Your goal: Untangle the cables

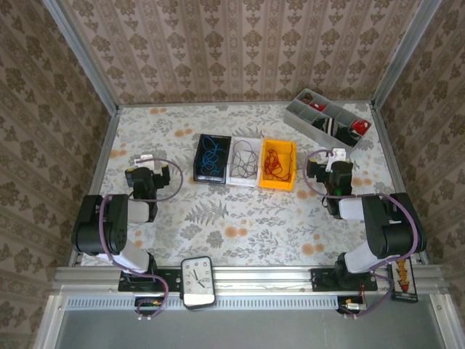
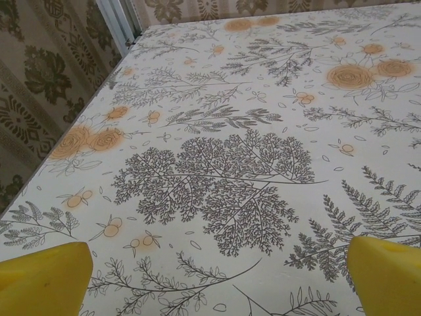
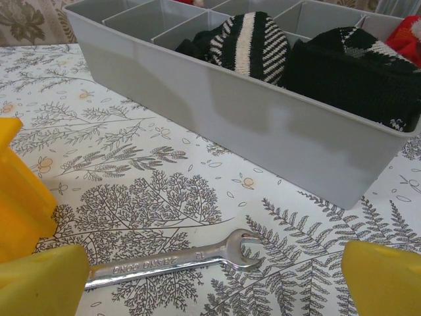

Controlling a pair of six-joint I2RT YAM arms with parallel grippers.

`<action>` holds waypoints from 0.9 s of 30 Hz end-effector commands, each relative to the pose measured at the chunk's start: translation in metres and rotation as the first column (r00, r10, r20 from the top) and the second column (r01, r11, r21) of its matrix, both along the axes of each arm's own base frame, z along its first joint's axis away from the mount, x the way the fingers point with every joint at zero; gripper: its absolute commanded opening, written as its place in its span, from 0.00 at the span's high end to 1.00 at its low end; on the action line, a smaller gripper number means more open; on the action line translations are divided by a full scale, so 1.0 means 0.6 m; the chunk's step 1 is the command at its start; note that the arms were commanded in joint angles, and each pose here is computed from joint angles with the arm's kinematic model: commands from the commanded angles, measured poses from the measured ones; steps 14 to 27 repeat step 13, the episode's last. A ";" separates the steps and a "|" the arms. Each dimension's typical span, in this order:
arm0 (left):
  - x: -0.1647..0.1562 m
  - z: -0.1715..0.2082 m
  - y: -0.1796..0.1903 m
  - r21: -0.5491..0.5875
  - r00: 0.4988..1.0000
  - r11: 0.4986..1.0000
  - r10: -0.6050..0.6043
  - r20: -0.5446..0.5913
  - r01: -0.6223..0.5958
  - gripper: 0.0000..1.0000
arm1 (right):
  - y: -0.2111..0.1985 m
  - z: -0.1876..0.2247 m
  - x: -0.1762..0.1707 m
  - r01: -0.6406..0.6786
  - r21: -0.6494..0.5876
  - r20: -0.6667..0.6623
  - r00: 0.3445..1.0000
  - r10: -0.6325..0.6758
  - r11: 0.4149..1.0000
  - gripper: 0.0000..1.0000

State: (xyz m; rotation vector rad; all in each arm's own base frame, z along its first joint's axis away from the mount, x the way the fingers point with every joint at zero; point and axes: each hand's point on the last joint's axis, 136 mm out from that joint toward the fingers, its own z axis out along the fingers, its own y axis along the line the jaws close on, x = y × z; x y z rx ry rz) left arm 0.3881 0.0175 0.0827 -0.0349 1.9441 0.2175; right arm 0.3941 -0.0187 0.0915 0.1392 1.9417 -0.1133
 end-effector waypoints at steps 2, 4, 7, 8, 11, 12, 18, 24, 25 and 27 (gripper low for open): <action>0.014 0.027 -0.001 0.001 0.998 1.000 -0.013 0.055 0.013 0.00 | 0.009 0.008 0.009 -0.027 -0.001 0.020 0.999 0.027 1.000 0.00; 0.014 0.027 0.000 0.002 0.998 1.000 -0.012 0.056 0.012 0.00 | 0.009 0.006 0.012 -0.034 0.007 0.010 0.999 0.034 0.999 0.00; 0.015 0.027 -0.001 0.002 0.998 1.000 -0.012 0.056 0.012 0.00 | 0.009 0.004 0.013 -0.036 0.013 0.006 0.999 0.036 0.999 0.00; 0.014 0.027 -0.001 0.002 0.998 1.000 -0.012 0.055 0.012 0.00 | 0.009 0.004 0.013 -0.036 0.014 0.006 0.999 0.036 0.999 0.00; 0.015 0.028 -0.001 0.002 0.998 1.000 -0.013 0.058 0.013 0.00 | 0.011 0.009 0.008 -0.043 0.009 0.020 0.999 0.043 0.999 0.00; 0.014 0.028 -0.001 0.002 0.998 1.000 -0.012 0.057 0.012 0.00 | 0.015 0.011 0.008 -0.051 0.001 0.026 0.998 0.051 0.999 0.00; 0.015 0.029 0.000 0.002 0.998 1.000 -0.011 0.060 0.011 0.00 | 0.017 0.010 0.008 -0.059 0.002 0.023 0.998 0.059 0.998 0.00; 0.015 0.029 0.000 0.002 0.998 1.000 -0.011 0.060 0.011 0.00 | 0.017 0.010 0.008 -0.059 0.002 0.023 0.998 0.059 0.998 0.00; 0.015 0.029 0.000 0.002 0.998 1.000 -0.011 0.060 0.011 0.00 | 0.017 0.010 0.008 -0.059 0.002 0.023 0.998 0.059 0.998 0.00; 0.015 0.029 0.000 0.002 0.998 1.000 -0.011 0.060 0.011 0.00 | 0.017 0.010 0.008 -0.059 0.002 0.023 0.998 0.059 0.998 0.00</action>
